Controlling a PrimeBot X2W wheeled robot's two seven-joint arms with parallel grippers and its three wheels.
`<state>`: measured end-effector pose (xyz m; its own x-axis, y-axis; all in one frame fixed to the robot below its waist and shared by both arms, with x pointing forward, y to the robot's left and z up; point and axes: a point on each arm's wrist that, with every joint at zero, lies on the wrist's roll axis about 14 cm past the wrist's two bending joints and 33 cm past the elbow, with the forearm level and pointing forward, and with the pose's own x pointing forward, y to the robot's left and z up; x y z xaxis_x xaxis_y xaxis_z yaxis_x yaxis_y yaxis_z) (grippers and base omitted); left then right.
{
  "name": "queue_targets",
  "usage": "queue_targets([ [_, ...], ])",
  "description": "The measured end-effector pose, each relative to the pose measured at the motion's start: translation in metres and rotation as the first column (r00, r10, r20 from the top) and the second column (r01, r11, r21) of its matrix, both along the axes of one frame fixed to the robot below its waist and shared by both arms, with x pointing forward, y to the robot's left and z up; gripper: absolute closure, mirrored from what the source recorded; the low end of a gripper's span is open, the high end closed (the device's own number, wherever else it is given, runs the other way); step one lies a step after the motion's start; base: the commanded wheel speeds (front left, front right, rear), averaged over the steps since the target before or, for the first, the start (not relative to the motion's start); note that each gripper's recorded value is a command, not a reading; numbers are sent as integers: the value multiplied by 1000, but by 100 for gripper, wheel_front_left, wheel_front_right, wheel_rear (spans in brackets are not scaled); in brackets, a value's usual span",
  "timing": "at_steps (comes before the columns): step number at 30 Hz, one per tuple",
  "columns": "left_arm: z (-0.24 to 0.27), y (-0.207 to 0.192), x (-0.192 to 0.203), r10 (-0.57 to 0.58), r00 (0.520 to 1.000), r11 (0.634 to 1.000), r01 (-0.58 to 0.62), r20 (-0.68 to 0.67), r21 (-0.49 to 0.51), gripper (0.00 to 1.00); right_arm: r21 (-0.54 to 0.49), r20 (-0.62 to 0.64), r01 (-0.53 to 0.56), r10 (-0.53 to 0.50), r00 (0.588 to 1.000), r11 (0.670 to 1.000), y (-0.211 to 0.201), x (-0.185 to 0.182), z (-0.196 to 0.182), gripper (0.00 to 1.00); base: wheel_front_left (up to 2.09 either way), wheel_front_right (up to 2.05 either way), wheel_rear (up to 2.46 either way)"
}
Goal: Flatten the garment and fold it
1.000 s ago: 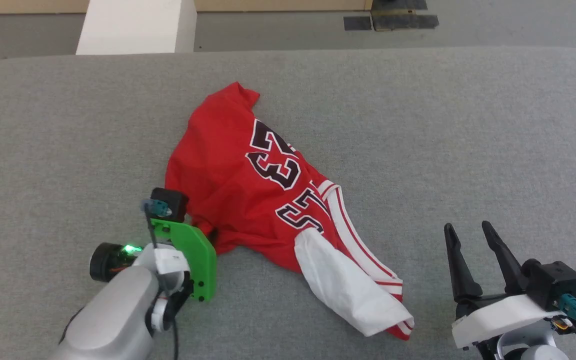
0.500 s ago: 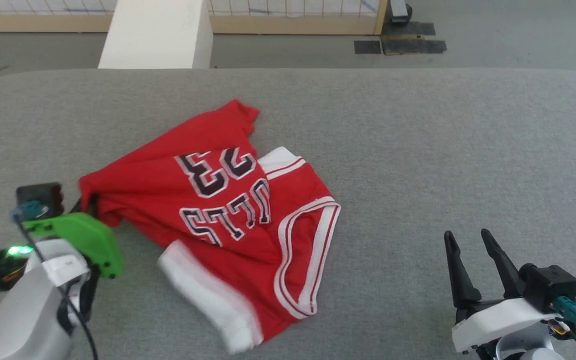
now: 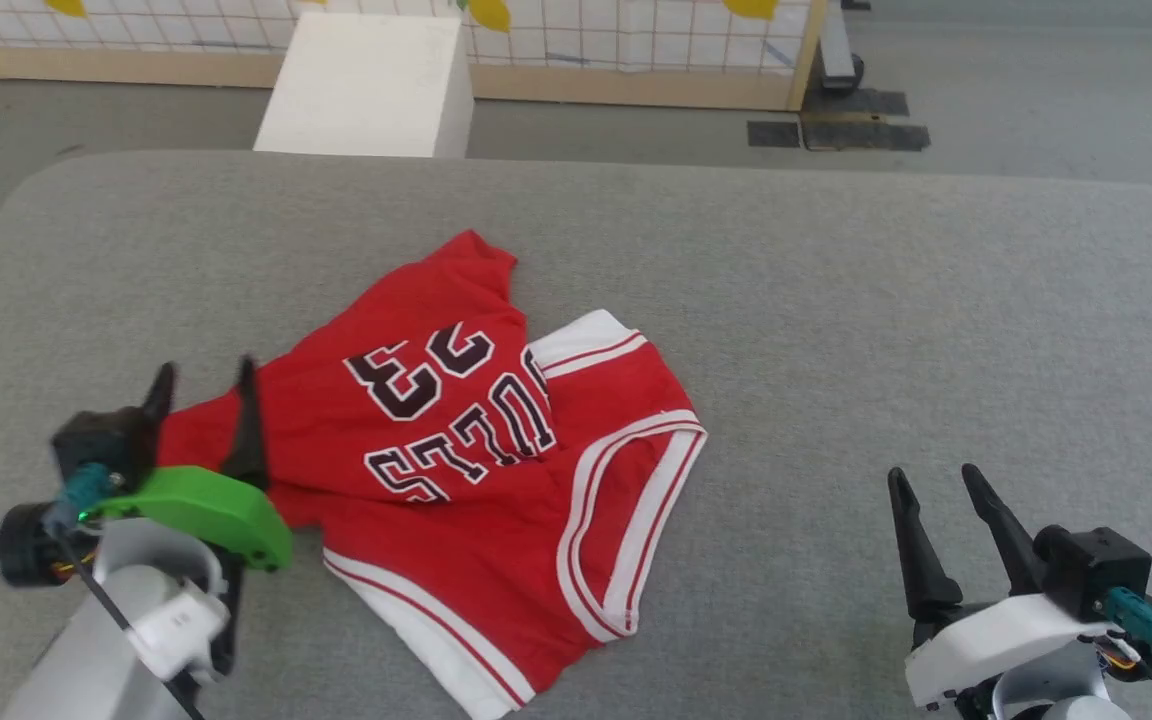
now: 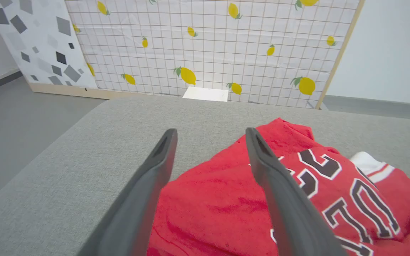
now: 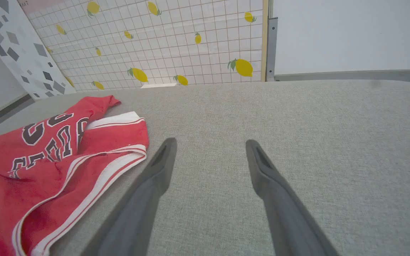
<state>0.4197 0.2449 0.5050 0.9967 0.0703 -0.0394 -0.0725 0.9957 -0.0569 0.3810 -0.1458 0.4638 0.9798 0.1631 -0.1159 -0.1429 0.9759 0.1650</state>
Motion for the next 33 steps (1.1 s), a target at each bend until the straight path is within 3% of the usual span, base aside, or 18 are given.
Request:
queue_targets([
  [6, 40, -35, -22, -90, 982, 996, 86, 169, 32, 0, -28, -17, -95, 95, 995, 995, 27, 8, 8, 0, 0, 0, 0],
  [10, 32, -56, -46, -124, 978, 992, 123, 170, 20, 0, -53, -68, -221, 217, 974, 974, 54, 23, 12, 0, 0, 0, 0],
  [18, 10, -69, -60, -125, 984, 991, 131, 125, -39, 0, -108, -304, -485, 436, 847, 868, 108, 69, 7, 0, 0, 0, 0],
  [26, -9, -58, -64, -75, 995, 995, 80, 72, -64, 0, -152, -575, -621, 442, 688, 769, 140, 113, -25, 0, 0, 0, 0],
  [33, -18, -41, -70, -9, 999, 997, 12, 42, -73, 0, -229, -695, -682, 374, 614, 695, 152, 136, -61, 0, 0, 0, 0],
])
